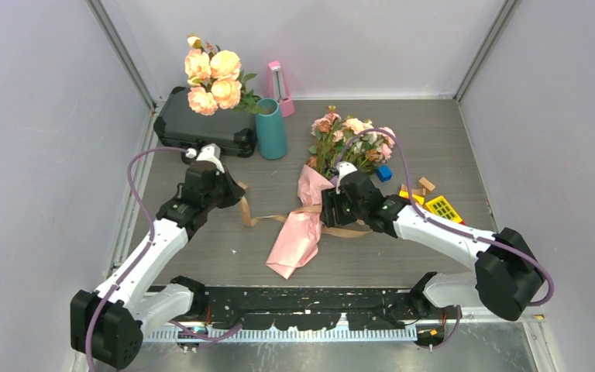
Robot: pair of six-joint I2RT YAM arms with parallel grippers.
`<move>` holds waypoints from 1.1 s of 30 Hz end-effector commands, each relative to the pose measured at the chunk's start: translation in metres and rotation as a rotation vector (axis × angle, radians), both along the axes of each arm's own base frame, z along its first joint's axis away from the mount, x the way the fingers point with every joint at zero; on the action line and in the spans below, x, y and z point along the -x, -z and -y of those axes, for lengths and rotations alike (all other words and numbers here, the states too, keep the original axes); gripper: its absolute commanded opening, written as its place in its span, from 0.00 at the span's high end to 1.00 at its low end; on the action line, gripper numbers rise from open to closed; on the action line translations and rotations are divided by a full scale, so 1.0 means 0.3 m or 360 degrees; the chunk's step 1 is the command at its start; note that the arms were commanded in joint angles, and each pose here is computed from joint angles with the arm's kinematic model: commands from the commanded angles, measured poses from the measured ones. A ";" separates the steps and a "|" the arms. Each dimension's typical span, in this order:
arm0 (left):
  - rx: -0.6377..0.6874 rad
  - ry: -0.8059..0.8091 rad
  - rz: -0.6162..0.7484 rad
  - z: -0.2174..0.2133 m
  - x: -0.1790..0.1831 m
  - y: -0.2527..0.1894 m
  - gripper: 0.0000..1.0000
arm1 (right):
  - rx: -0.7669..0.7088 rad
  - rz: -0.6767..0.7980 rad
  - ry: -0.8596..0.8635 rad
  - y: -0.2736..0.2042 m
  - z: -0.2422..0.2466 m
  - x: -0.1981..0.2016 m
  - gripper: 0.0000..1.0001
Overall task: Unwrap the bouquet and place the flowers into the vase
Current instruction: Untie the ribbon from the wrapping paper.
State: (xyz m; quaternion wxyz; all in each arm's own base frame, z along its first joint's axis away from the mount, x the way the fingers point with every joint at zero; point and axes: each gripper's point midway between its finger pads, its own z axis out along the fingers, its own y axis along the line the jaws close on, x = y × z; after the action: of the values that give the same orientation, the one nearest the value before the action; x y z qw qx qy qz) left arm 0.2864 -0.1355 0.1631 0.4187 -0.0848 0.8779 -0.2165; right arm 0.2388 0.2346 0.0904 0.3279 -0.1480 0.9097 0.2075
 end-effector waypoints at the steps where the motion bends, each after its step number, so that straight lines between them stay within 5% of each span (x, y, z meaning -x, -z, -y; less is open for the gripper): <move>1: -0.0008 -0.0281 -0.0094 -0.124 -0.005 0.058 1.00 | 0.0037 0.0205 -0.0110 -0.090 -0.066 -0.079 0.38; 7: -0.0021 -0.0460 -0.0111 -0.221 -0.039 0.086 1.00 | 0.0236 0.0244 -0.0235 -0.055 -0.110 -0.116 0.37; 20: -0.0008 -0.0430 -0.0242 -0.259 -0.047 0.129 1.00 | 0.0663 0.0344 -0.0311 0.034 -0.093 -0.172 0.36; 33: -0.0026 -0.0456 -0.0353 -0.299 -0.078 0.203 1.00 | 0.0609 0.0528 -0.0184 -0.093 -0.074 -0.140 0.78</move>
State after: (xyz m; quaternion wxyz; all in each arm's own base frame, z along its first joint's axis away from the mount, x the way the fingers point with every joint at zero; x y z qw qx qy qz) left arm 0.2979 -0.0475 0.0952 0.3371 -0.2410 0.9004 -0.1324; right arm 0.2784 0.2573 0.0803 0.3744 -0.3223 0.8694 0.0063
